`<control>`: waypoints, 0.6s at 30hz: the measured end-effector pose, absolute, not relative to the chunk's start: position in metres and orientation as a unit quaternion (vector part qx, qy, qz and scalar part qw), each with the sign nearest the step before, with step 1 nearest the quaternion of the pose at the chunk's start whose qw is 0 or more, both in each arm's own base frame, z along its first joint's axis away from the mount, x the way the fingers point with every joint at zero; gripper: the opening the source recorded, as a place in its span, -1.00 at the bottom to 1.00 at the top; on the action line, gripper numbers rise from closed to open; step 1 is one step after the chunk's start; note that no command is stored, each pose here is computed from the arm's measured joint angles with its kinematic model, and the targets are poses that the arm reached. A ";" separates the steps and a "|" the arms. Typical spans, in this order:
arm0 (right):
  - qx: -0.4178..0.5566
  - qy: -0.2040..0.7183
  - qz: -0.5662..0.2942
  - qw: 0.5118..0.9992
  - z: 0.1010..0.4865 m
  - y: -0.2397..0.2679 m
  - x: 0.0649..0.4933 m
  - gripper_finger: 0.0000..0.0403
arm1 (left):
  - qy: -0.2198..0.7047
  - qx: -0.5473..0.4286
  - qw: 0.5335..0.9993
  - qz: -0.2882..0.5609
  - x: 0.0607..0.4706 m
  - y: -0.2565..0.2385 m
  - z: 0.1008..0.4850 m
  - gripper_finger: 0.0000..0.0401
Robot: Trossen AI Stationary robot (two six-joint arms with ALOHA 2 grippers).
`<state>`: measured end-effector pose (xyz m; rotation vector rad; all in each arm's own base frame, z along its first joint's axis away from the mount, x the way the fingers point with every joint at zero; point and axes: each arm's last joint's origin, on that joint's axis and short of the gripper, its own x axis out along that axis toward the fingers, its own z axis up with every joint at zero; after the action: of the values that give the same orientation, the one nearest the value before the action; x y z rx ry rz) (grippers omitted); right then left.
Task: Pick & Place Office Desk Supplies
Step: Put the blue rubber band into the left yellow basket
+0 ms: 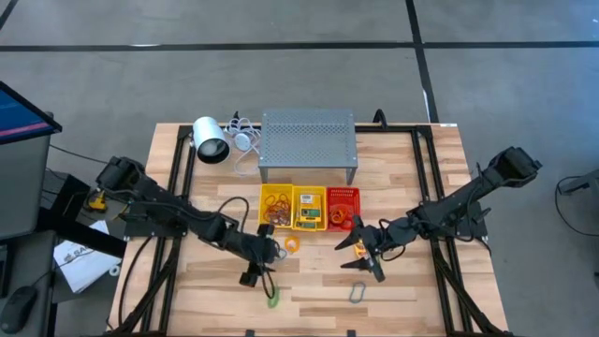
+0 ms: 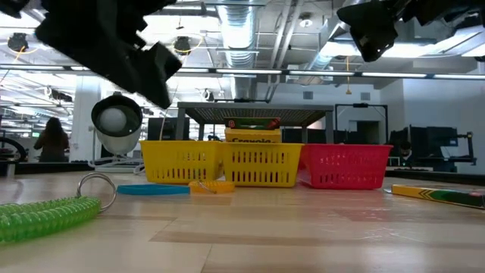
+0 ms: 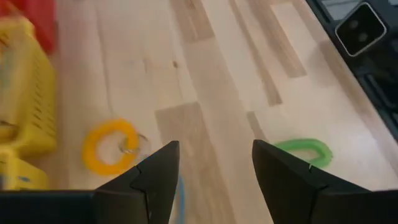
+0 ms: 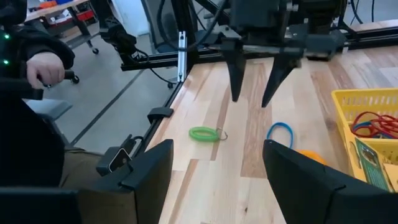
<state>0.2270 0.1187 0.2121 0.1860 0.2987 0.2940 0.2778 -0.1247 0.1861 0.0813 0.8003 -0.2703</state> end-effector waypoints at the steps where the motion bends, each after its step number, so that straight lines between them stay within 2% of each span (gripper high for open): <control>1: 0.092 0.148 0.146 0.974 0.212 0.119 0.227 0.21 | 0.396 0.034 0.908 -0.131 0.277 -0.125 0.184 0.00; 12: 0.071 0.146 0.152 0.975 0.212 0.120 0.226 0.21 | 0.468 0.013 0.878 -0.099 0.282 -0.128 0.146 0.00; 18: 0.069 0.148 0.162 0.973 0.212 0.125 0.224 0.21 | 0.480 0.015 0.872 -0.094 0.284 -0.127 0.138 0.00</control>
<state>0.2237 0.1247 0.2117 0.1389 0.2985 0.3271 0.2837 -0.1275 0.1377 0.0317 1.0037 -0.1969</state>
